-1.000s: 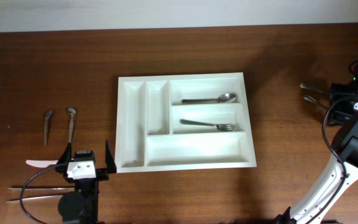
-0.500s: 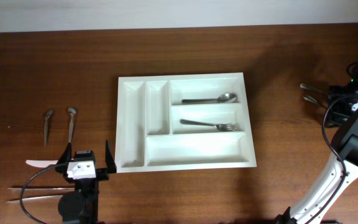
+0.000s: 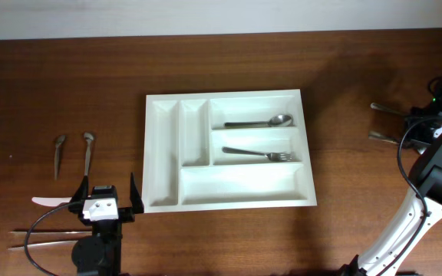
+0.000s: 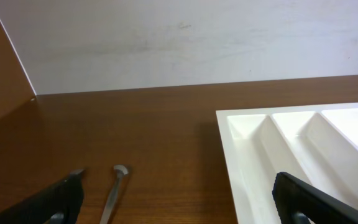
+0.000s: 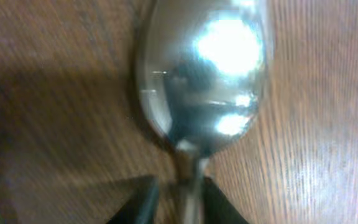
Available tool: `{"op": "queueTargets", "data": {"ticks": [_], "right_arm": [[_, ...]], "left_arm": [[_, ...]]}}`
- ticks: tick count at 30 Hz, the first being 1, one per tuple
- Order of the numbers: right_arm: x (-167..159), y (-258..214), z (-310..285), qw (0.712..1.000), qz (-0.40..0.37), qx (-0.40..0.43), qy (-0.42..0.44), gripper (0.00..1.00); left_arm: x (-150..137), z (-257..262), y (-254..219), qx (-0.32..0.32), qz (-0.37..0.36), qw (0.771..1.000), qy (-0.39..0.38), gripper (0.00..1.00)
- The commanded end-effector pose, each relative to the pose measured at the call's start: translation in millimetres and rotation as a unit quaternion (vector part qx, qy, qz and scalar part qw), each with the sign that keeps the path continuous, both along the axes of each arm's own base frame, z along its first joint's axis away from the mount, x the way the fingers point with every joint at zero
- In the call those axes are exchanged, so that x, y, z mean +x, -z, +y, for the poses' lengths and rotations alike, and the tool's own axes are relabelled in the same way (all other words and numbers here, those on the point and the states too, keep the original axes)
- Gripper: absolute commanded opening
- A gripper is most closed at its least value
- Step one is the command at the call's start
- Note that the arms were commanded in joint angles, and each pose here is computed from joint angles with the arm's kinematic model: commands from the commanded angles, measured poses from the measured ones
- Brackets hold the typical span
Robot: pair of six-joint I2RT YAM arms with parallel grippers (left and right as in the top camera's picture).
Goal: Pack container
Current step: 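Lower the right gripper onto the spoon handle and close, then carry the spoon left and lower it into the upper-right compartment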
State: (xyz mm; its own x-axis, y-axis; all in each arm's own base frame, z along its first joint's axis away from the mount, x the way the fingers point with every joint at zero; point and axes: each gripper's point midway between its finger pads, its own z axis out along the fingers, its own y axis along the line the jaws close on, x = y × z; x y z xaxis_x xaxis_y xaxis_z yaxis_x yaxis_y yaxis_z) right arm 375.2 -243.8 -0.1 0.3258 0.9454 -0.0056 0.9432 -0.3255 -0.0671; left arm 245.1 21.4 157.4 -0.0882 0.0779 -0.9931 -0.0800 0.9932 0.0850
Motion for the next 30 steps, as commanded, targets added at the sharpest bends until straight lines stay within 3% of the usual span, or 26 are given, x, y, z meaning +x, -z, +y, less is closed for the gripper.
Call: {"op": "queueTargets", "data": {"ticks": [1,4,16,26,30], "right_arm": [[-3.6,12.4,5.8,1.000,0.011,0.019,0.005,0.17],[4.0,6.8,13.4,0.999,-0.010,0.042,0.007,0.04],[50.1,-71.3,40.0,0.994,-0.099,0.012,-0.044,0.04],[103.0,-167.0,140.3,0.967,-0.202,-0.009,-0.158,0.04],[108.6,-180.6,193.8,0.956,-0.214,0.001,-0.201,0.04]], "left_arm": [[0.0,-0.6,1.4,-0.003,-0.001,1.000,0.001,0.99],[0.0,-0.6,1.4,-0.003,-0.001,1.000,0.001,0.99],[0.0,-0.6,1.4,-0.003,-0.001,1.000,0.001,0.99],[0.0,-0.6,1.4,-0.003,-0.001,1.000,0.001,0.99],[0.0,-0.6,1.4,-0.003,-0.001,1.000,0.001,0.99]]}}
